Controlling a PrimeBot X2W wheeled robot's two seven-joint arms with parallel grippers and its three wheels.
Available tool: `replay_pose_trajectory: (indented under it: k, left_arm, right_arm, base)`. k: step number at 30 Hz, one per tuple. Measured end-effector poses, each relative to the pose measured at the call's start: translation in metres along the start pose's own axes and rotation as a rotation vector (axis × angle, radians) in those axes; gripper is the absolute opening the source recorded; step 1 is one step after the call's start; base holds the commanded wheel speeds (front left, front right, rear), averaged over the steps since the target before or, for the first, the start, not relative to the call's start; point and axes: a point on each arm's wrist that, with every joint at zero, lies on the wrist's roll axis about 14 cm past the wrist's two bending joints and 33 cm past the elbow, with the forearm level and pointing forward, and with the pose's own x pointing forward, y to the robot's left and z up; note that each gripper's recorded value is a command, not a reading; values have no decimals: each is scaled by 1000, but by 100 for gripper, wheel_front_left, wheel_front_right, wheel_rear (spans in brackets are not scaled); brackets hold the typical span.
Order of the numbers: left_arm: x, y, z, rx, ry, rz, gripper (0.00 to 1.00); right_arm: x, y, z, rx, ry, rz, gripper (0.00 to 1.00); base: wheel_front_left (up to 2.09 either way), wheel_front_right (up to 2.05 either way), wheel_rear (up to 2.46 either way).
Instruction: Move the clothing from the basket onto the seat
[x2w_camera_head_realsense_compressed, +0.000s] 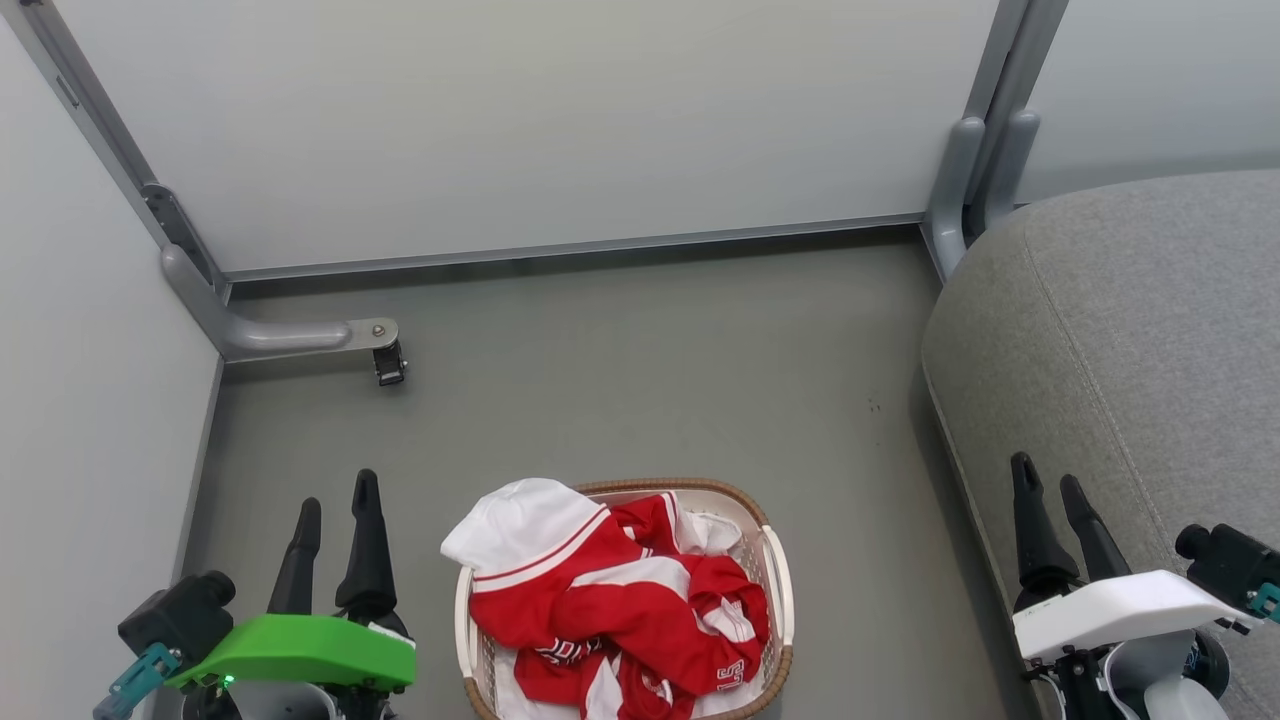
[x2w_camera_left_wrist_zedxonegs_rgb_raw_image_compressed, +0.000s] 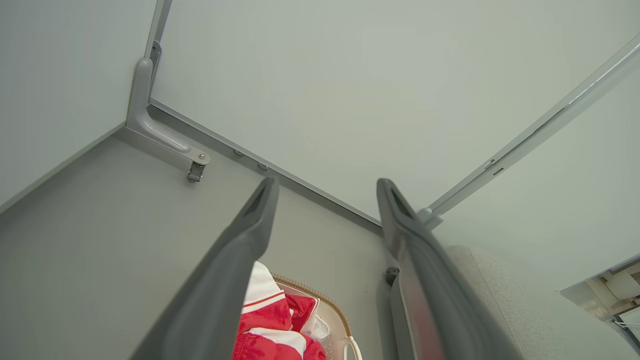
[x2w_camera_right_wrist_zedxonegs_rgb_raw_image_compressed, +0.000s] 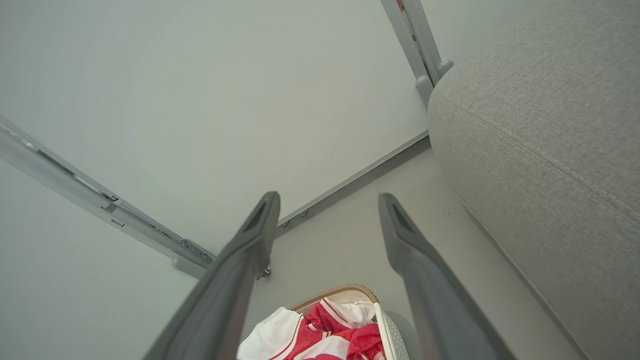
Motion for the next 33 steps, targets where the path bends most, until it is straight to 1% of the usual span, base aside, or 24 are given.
replay_pose_trajectory:
  k: [16,33]
  left_arm:
    - [-1,0,-7,177,4,-12,100]
    - [-4,1,-17,311,19,-26,100]
  right_arm:
    - [1,2,-6,-179,7,23,100]
    - [1,6,-11,-338,10,57,100]
  base:
    - [0,0,0]
    - [0,0,0]
